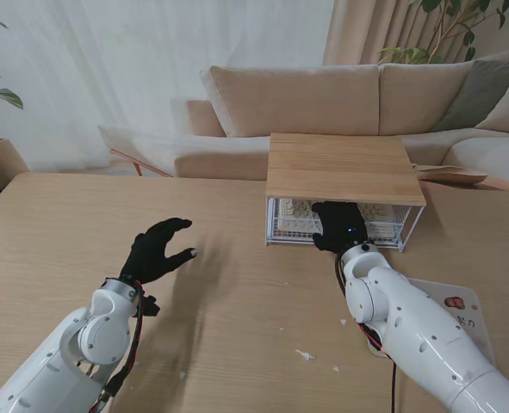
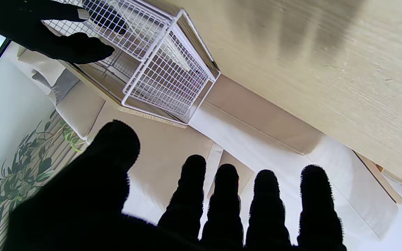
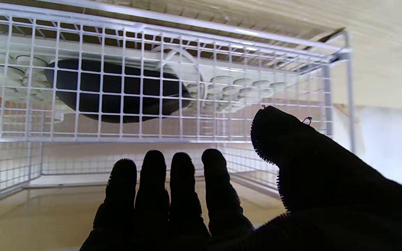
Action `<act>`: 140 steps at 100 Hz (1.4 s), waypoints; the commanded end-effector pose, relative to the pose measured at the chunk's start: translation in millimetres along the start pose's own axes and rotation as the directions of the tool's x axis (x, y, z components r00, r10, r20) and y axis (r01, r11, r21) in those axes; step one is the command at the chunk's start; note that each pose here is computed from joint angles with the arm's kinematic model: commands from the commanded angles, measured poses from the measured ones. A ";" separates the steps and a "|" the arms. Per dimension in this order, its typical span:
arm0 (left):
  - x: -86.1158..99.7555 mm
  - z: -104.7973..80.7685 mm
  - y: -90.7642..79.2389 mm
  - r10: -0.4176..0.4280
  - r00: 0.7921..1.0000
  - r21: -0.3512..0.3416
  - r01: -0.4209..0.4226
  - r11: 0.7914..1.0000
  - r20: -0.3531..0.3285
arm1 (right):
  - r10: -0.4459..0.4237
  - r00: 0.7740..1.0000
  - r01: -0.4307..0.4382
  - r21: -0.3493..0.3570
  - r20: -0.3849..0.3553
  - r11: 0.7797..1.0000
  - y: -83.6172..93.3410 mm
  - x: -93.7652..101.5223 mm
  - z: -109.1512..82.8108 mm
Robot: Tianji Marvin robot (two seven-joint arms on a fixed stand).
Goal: Unroll the mouse pad and set up the keyboard and mouse from the tabletop organizer
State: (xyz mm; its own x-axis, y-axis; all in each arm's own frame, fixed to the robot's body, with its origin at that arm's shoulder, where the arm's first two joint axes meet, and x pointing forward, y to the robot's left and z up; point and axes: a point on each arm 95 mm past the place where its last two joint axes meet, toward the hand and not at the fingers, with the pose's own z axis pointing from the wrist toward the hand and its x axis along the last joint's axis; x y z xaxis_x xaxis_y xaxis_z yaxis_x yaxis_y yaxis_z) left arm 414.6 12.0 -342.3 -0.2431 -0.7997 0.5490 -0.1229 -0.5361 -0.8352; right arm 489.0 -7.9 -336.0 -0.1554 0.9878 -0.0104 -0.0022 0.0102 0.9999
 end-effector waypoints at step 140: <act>-2.0 2.8 -0.3 0.000 1.000 -0.008 0.001 1.000 0.016 | -0.017 0.999 0.014 0.056 0.051 0.998 -12.5 17.4 20.6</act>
State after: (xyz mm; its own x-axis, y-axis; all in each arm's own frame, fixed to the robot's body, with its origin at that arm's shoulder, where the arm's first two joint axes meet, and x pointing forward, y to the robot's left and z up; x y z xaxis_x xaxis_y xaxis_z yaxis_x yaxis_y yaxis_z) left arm 418.0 15.2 -342.4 -0.2305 -0.8052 0.5463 -0.1186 -0.5340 -0.8371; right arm 510.4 7.6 -341.0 -0.1015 0.9944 -0.0281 0.0273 0.0310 0.9991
